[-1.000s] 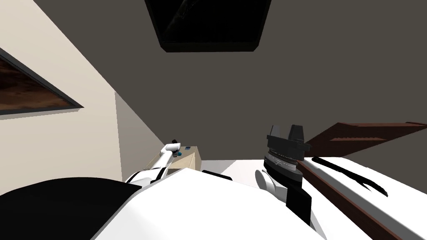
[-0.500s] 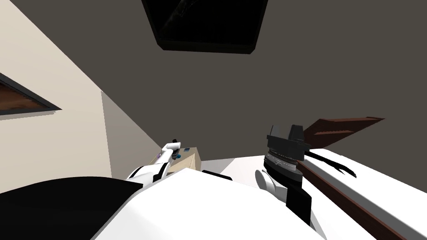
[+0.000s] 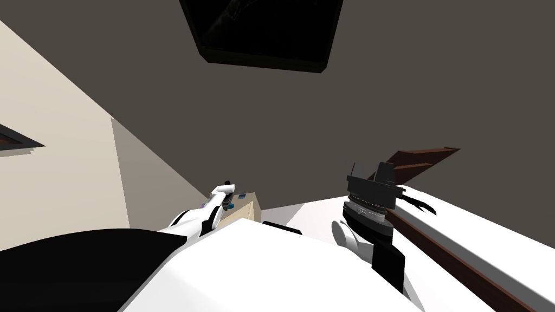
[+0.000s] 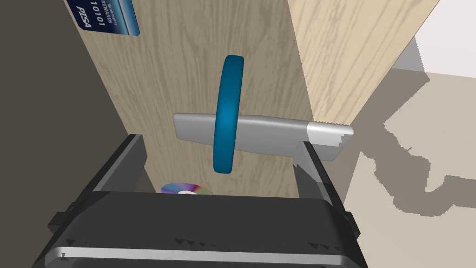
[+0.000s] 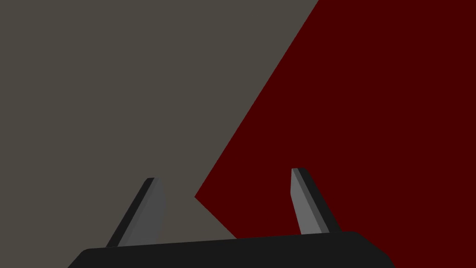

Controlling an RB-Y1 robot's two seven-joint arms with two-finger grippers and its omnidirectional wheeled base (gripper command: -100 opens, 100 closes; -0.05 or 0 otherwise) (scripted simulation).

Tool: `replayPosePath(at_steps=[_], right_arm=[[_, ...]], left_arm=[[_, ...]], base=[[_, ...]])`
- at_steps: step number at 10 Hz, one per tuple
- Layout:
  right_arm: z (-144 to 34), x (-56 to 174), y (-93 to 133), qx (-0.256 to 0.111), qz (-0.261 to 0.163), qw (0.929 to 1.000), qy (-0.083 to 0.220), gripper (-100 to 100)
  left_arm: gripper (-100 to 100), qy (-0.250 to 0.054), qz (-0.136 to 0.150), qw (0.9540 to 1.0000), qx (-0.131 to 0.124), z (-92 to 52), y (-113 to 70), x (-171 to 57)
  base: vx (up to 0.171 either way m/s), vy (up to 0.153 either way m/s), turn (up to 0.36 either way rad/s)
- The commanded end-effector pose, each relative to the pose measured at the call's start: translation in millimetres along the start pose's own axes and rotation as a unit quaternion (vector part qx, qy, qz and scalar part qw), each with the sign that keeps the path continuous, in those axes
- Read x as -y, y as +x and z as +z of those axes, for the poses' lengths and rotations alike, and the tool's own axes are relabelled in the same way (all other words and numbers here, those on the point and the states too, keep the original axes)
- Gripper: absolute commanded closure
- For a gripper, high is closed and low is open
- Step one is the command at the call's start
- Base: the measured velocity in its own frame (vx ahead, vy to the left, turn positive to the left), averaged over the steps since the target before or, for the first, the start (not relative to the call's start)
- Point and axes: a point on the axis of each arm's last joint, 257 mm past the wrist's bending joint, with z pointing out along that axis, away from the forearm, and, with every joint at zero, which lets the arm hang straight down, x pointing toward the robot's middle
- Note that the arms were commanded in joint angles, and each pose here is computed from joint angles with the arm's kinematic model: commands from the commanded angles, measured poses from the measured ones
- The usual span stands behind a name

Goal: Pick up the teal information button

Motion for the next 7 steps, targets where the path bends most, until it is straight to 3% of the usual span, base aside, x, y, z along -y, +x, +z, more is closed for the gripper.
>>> replayPosePath(at_steps=[1, 4, 5, 6, 7], right_arm=[[0.0, 0.0, 0.0, 0.0, 0.0, 1.0, 0.0, 0], [0.0, 0.0, 0.0, 0.0, 0.0, 1.0, 0.0, 0], [0.0, 0.0, 0.0, 0.0, 0.0, 1.0, 0.0, 0], [0.0, 0.0, 0.0, 0.0, 0.0, 1.0, 0.0, 0], [0.0, 0.0, 0.0, 0.0, 0.0, 1.0, 0.0, 0]], left_arm=[[-100, -0.017, 0.008, 0.9998, -0.003, 0.8, 2.5, -6.6], [-100, -0.025, 0.012, 0.9996, -0.005, 1.0, 3.7, -9.5], [0, -0.026, 0.013, 0.9996, -0.005, 1.0, 3.8, -9.9], [-100, -0.026, 0.014, 0.9996, -0.005, 9.1, 8.8, -16.6], [-100, -0.026, 0.015, 0.9996, -0.005, 15.0, 12.6, -21.8]], base=[[-0.046, 0.083, -0.099], [-0.02, 0.047, -0.062], [0.0, 0.0, 0.0], [0.0, 0.0, 0.0], [0.007, -0.004, 0.022]])
